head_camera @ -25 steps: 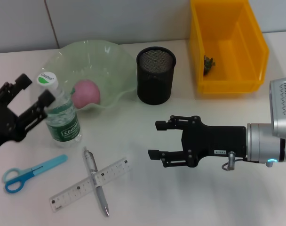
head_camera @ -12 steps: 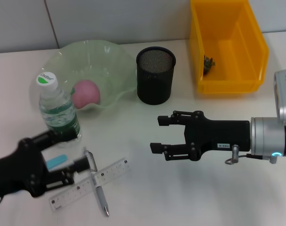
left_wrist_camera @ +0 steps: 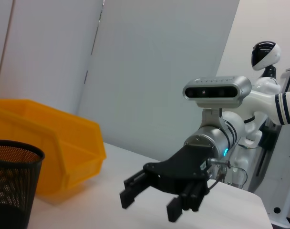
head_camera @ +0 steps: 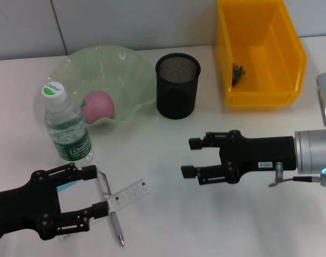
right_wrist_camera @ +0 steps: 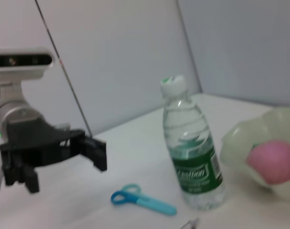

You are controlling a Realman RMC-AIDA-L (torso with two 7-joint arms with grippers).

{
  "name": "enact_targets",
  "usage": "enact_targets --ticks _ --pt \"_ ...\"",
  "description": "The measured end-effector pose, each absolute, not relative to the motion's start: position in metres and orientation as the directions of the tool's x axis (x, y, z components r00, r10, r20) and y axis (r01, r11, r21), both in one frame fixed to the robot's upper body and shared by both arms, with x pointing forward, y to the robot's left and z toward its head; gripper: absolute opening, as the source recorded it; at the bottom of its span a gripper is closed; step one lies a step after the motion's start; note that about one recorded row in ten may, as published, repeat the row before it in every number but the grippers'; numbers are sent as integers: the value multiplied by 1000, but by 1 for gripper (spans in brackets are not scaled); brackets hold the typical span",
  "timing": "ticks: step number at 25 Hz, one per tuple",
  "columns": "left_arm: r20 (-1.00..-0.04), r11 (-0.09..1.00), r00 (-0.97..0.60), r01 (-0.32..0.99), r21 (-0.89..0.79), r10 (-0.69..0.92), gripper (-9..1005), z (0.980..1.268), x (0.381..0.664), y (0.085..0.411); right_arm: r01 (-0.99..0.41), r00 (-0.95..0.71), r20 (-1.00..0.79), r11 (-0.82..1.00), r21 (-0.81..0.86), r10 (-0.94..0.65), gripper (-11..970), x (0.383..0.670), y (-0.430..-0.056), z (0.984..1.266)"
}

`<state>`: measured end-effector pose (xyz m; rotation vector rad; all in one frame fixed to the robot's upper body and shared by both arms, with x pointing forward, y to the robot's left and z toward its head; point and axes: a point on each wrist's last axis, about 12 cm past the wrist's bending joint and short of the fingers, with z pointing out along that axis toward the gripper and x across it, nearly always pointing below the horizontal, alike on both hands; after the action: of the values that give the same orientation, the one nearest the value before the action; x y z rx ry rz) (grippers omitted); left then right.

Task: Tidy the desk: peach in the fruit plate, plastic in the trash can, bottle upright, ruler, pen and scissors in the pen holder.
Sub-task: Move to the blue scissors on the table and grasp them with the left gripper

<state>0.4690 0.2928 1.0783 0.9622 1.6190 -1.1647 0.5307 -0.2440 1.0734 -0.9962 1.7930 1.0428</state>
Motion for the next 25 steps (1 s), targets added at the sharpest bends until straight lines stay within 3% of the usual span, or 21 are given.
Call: enact_targets --ticks 8,15,25 --pt "-931 260 -334 921 -290 146 813 1079 472 298 -916 -355 -901 285 281 -250 775 523 -246 1076" --pt "-897 300 -330 923 -241 296 813 1101 481 313 -907 -376 -890 298 297 -257 775 523 -250 1075" --pt "-726 345 -299 934 -91 619 813 1145 508 310 -882 -418 -881 333 334 -221 775 528 -253 1079"
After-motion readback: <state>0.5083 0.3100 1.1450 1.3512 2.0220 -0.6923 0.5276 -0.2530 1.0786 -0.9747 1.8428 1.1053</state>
